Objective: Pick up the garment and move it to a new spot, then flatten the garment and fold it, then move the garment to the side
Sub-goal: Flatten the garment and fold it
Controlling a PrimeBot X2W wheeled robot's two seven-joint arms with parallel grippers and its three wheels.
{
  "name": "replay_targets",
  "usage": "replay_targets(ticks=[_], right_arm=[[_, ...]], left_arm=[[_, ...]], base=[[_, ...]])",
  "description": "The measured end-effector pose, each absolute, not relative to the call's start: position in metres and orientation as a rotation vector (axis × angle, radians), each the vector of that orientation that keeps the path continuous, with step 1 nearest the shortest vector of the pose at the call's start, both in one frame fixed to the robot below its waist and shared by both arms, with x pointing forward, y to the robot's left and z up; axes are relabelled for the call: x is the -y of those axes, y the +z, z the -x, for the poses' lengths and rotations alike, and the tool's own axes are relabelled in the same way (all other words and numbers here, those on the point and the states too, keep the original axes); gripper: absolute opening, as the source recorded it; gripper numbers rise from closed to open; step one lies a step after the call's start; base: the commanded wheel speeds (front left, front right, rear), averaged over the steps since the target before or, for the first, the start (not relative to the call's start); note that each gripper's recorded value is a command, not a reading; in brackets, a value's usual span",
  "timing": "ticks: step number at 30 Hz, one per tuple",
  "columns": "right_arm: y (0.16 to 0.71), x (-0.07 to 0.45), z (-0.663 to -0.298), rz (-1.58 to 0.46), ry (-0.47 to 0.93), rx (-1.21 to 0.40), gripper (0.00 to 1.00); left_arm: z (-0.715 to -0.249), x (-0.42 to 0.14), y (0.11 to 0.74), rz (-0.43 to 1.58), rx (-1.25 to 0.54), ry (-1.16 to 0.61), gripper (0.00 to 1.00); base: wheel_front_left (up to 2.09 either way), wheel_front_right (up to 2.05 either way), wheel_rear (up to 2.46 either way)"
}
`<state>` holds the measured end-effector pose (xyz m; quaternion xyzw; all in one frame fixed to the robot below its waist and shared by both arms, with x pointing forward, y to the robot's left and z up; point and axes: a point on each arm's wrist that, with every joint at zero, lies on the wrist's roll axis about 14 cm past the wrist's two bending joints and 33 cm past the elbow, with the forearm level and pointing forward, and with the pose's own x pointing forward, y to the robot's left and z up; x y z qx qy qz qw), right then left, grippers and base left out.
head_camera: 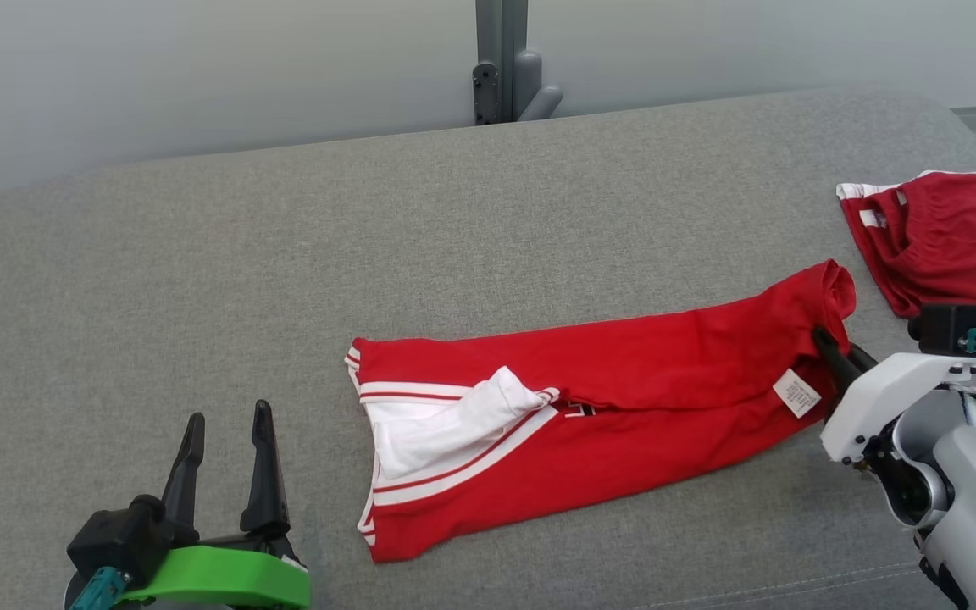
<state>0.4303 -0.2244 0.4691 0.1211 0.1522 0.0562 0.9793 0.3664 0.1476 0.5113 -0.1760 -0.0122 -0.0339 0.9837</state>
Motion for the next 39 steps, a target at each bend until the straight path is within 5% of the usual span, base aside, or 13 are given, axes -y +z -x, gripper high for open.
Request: replay_targets(ticks=[22,39], right_arm=[[0.531,0.025,-0.393,-0.453,0.639,-0.260,0.00],[0.490,-0.075,-0.391,-0.475,0.780,-0.424,0.00]], left_arm=[[-0.347,-0.158,0.522,0.354,0.061,-0.045,1.00],[-0.335,-0.187,0.520,0.357,0.069,0.052,1.00]], base=[[0.00,0.00,0.00],[0.00,0.00,0.00]])
